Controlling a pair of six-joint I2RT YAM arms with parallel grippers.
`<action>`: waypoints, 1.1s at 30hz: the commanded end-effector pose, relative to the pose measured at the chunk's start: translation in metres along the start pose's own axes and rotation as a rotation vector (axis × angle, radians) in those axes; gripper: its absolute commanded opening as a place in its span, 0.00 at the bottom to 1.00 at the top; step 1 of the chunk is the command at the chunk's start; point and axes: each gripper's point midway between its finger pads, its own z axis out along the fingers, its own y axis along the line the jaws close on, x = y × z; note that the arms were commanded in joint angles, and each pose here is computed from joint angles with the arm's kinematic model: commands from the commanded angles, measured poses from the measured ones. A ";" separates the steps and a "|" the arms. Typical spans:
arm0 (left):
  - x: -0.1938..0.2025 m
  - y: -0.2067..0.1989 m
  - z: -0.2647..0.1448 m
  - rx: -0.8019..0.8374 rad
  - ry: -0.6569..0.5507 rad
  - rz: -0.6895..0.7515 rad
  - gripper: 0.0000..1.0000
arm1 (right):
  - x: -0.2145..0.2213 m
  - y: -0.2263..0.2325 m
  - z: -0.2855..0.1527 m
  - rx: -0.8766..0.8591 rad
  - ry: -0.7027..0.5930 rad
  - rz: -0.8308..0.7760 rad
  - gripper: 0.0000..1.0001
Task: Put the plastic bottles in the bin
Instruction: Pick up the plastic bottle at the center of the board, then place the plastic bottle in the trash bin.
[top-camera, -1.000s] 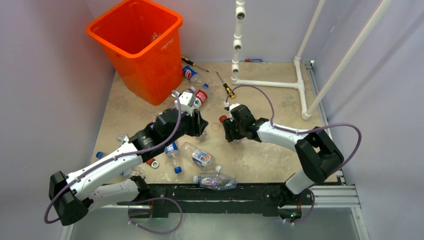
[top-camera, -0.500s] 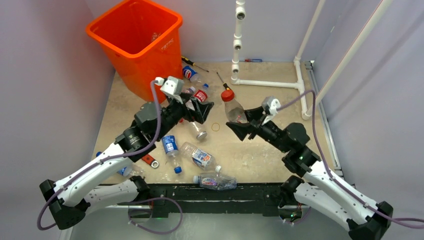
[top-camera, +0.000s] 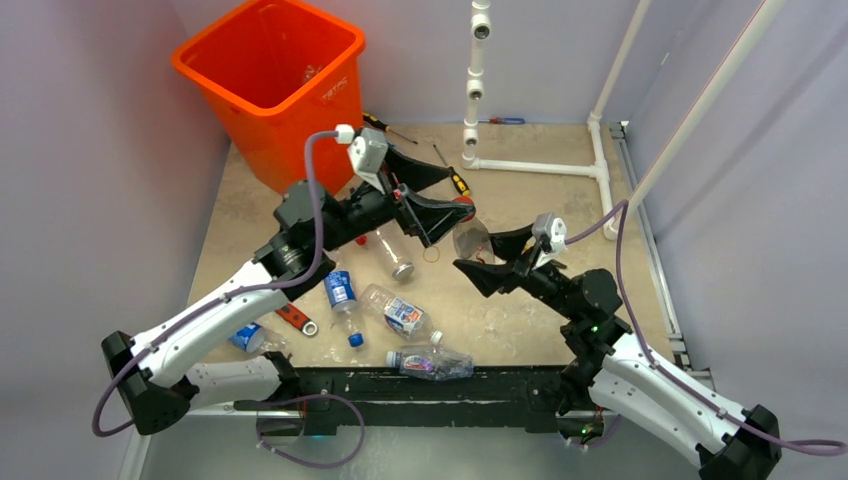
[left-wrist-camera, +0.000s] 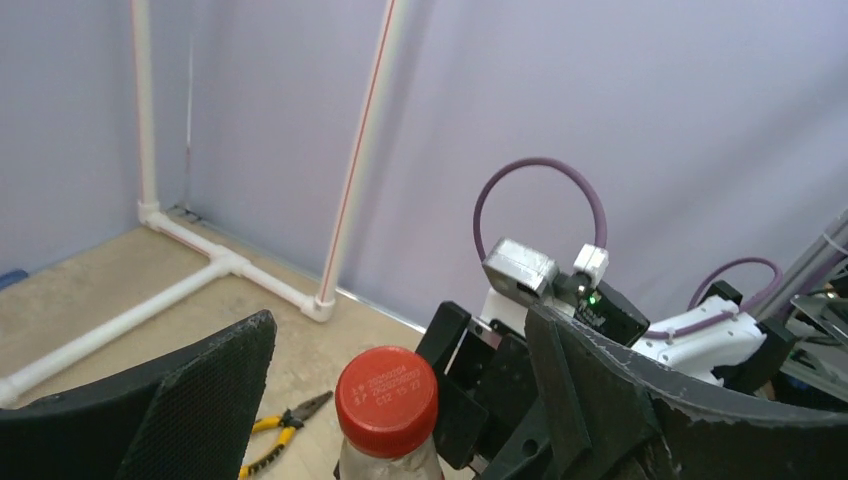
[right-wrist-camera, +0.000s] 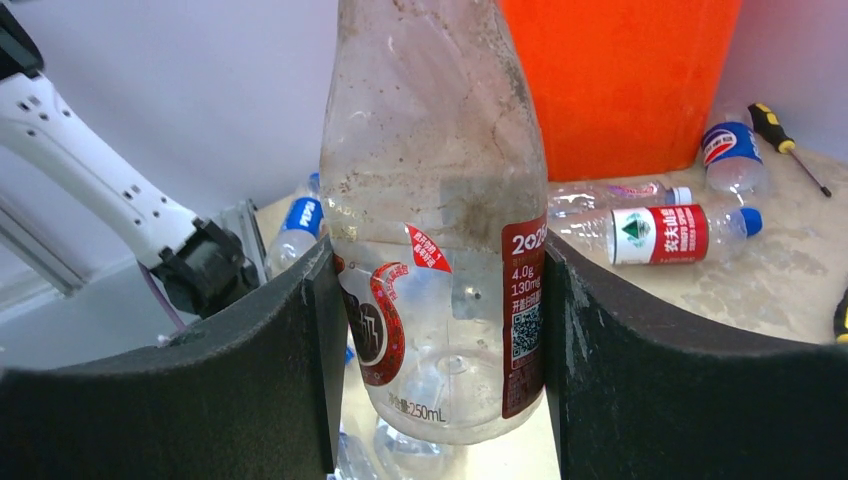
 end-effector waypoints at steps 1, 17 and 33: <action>0.004 -0.019 0.010 0.106 0.037 -0.068 0.92 | -0.034 0.013 0.004 -0.047 -0.117 -0.003 0.04; 0.040 -0.015 0.018 0.136 0.136 -0.129 0.48 | -0.035 0.008 0.012 -0.022 -0.115 0.008 0.00; 0.016 0.006 0.012 -0.015 0.106 0.009 0.00 | -0.042 0.005 0.011 0.034 -0.055 0.052 0.99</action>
